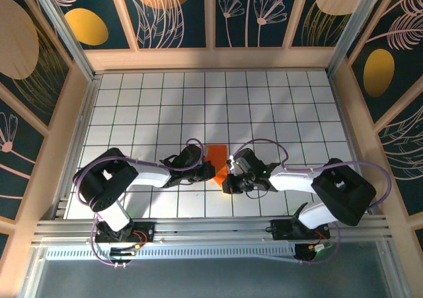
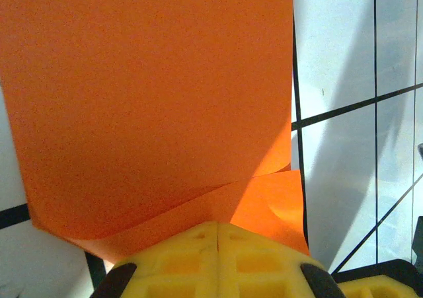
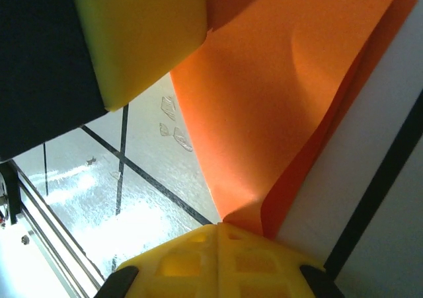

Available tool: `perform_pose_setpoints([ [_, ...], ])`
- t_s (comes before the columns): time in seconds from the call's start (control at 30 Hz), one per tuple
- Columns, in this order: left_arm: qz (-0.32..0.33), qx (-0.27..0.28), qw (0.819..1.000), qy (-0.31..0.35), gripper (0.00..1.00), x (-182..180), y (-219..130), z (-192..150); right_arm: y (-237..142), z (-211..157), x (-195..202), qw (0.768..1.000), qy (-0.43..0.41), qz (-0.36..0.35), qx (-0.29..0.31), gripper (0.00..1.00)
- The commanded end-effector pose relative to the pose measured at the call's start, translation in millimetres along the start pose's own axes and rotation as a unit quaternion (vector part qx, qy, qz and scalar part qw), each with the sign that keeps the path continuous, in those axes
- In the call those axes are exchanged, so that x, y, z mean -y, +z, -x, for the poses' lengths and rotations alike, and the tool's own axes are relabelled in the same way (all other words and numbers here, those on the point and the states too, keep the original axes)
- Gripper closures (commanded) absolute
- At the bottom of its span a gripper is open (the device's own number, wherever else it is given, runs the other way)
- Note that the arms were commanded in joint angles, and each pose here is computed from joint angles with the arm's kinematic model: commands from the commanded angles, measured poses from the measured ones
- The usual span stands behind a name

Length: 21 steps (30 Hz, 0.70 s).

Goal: Fold a paper plane with a square sheet of paper (fold left side to right side)

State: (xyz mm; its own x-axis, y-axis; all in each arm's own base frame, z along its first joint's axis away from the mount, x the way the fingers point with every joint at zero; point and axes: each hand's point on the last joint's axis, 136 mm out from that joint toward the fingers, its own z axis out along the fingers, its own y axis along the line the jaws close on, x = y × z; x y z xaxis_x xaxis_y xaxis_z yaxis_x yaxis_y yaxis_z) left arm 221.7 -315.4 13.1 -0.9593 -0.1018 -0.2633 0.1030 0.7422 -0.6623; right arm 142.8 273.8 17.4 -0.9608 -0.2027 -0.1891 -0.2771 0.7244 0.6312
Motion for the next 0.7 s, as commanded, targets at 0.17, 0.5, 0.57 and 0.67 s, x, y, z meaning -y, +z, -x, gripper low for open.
perform_pose_setpoints([
  [0.17, 0.066, -0.009, 0.998, -0.011, 1.00, -33, 2, -9, 3, -22, 21, 0.999, 0.026, -0.031, -0.028, 1.00],
  [0.5, 0.066, -0.006, 0.998, -0.012, 1.00, -32, 1, -8, -6, -41, 26, 0.998, 0.041, -0.032, -0.047, 1.00],
  [0.57, 0.066, -0.006, 0.998, -0.011, 1.00, -32, 1, -8, -11, -40, 21, 0.998, 0.035, -0.027, -0.045, 1.00],
  [0.67, 0.065, -0.006, 0.998, -0.011, 1.00, -31, 2, -7, -24, -31, 8, 0.999, 0.022, -0.018, -0.031, 1.00],
])
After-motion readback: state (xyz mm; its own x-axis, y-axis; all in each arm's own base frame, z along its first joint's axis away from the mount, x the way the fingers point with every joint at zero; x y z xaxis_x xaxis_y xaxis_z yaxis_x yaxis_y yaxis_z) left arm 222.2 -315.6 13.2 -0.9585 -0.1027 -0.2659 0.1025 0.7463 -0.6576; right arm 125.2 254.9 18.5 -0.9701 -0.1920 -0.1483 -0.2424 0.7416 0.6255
